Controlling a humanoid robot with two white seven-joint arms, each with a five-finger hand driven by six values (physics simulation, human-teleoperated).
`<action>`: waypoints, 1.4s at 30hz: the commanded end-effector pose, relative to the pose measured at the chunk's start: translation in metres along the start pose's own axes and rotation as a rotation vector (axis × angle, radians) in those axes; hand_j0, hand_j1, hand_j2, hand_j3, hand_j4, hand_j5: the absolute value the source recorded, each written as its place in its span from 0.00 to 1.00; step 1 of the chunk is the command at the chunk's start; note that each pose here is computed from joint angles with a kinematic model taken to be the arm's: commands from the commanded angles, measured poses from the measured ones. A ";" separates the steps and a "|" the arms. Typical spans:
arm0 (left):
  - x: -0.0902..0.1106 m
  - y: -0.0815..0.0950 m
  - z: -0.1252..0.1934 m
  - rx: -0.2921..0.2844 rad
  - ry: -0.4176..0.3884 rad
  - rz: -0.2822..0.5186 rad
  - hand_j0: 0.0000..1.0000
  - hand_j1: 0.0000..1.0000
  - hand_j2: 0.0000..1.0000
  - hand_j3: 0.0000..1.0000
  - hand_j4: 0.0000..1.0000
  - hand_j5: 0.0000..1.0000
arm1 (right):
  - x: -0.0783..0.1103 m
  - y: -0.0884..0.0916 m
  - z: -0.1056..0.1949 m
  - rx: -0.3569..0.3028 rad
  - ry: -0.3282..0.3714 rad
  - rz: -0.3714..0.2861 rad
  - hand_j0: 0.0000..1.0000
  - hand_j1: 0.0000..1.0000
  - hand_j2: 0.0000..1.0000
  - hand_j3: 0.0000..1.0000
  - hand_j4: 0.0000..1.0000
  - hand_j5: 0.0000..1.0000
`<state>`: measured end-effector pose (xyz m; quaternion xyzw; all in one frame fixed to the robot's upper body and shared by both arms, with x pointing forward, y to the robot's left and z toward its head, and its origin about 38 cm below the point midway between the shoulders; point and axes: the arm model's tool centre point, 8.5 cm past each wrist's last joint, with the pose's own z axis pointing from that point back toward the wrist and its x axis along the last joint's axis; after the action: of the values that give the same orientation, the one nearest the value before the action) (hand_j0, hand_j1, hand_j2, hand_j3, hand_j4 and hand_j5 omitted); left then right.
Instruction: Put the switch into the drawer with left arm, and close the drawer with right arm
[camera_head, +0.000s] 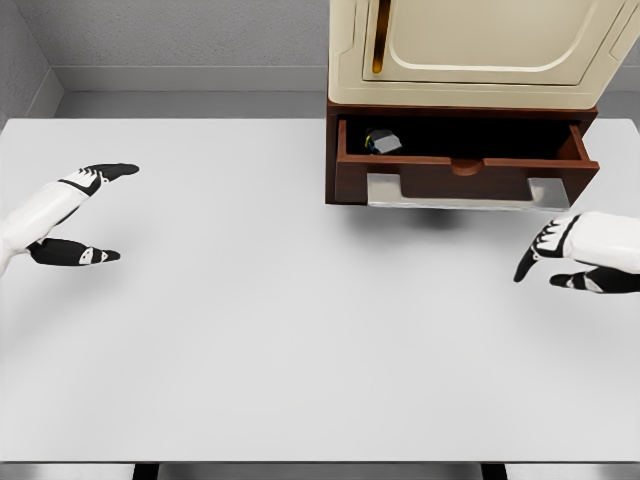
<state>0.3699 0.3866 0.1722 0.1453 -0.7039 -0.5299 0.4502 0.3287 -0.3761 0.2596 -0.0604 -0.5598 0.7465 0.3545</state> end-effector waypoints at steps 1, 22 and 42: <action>0.000 0.001 0.000 0.004 0.000 0.006 1.00 1.00 1.00 1.00 1.00 1.00 | 0.001 0.004 -0.004 0.004 -0.010 -0.016 0.60 0.60 0.60 0.60 0.60 0.60; 0.000 0.001 0.000 0.007 0.000 0.005 1.00 1.00 1.00 1.00 1.00 1.00 | -0.021 -0.007 -0.022 -0.023 0.007 -0.009 0.63 0.63 0.63 0.63 0.63 0.63; 0.000 0.002 0.001 0.005 0.001 0.003 1.00 1.00 1.00 1.00 1.00 1.00 | -0.055 -0.019 -0.031 -0.064 0.063 -0.041 0.63 0.63 0.63 0.63 0.63 0.63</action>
<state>0.3699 0.3880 0.1732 0.1470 -0.7032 -0.5303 0.4502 0.3924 -0.3783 0.2536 -0.0849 -0.5756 0.7212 0.3761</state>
